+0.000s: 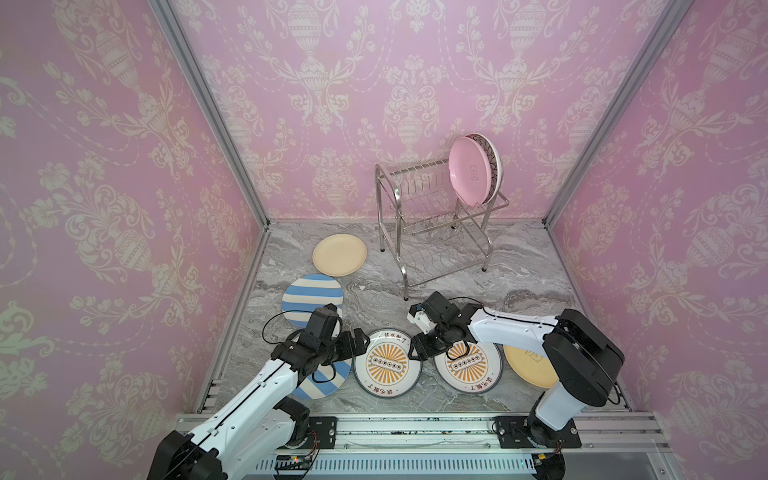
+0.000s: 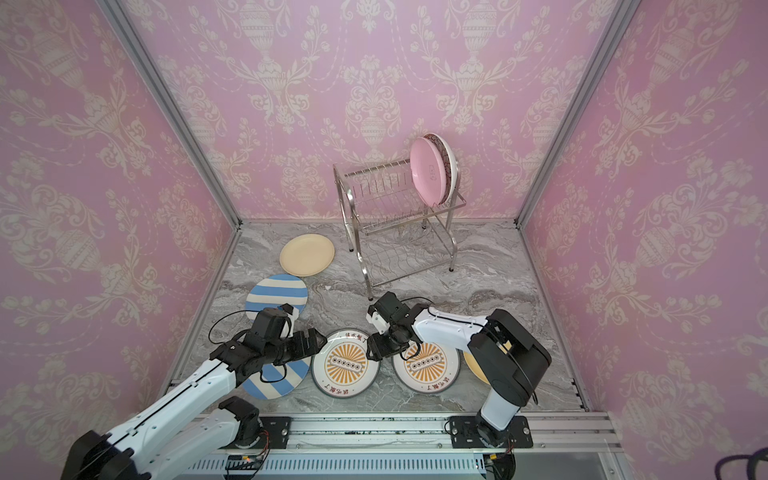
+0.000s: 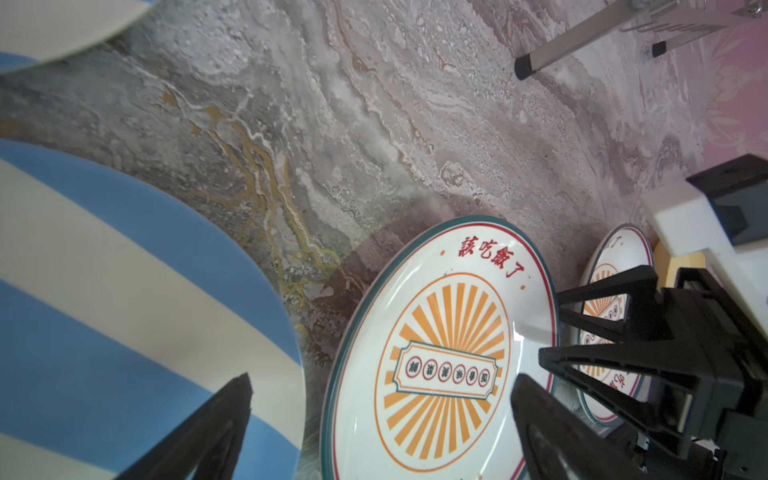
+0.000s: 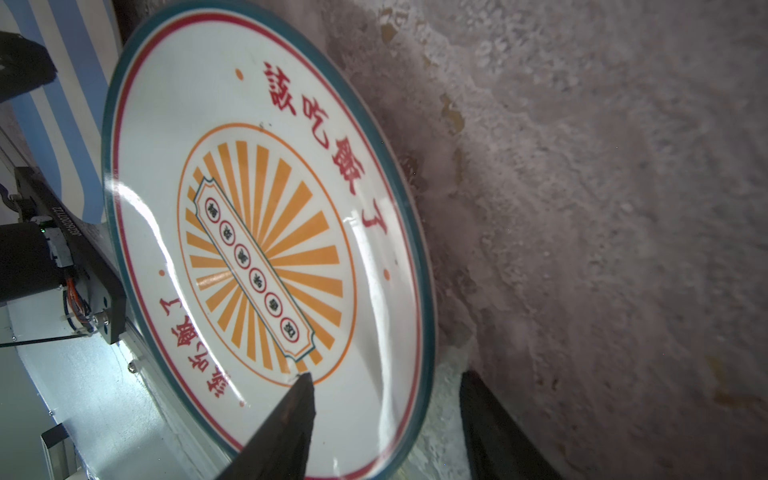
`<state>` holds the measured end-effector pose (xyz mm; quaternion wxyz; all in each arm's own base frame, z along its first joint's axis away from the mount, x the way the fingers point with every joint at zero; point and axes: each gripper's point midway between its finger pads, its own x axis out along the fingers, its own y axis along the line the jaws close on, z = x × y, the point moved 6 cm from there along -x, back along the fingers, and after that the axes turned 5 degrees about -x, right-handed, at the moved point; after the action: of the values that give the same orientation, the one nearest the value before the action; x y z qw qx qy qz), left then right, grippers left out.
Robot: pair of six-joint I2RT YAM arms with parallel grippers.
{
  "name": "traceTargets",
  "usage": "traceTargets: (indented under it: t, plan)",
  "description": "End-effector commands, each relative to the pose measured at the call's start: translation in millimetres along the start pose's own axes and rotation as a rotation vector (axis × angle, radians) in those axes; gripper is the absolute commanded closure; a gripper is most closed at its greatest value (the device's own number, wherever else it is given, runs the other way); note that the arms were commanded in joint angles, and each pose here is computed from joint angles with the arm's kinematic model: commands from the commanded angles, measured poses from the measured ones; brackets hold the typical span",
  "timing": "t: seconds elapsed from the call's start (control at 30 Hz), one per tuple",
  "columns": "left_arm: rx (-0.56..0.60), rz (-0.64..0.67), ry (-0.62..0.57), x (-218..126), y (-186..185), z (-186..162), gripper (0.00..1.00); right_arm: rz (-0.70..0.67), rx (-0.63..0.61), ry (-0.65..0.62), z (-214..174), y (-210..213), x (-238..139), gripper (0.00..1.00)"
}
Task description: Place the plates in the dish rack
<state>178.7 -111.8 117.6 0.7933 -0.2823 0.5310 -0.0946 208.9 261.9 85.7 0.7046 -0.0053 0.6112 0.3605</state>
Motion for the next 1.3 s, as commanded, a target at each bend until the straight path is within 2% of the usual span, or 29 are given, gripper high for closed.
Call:
traceTargets:
  t: [0.0, 0.77, 1.27]
  plan:
    - [-0.028, 0.027, 0.080, 3.7, 5.9, -18.0, 0.01, 0.027, 0.004, 0.002, 0.3, 3.7, 6.8, 0.43]
    - [0.019, -0.036, 0.099, 15.7, -6.5, -29.3, 0.01, 0.023, 0.037, -0.003, -4.0, -2.2, 19.0, 0.60]
    - [0.036, -0.036, 0.096, 18.2, -6.8, -30.2, 0.01, 0.001, 0.075, -0.032, 0.8, -3.2, 15.8, 0.76]
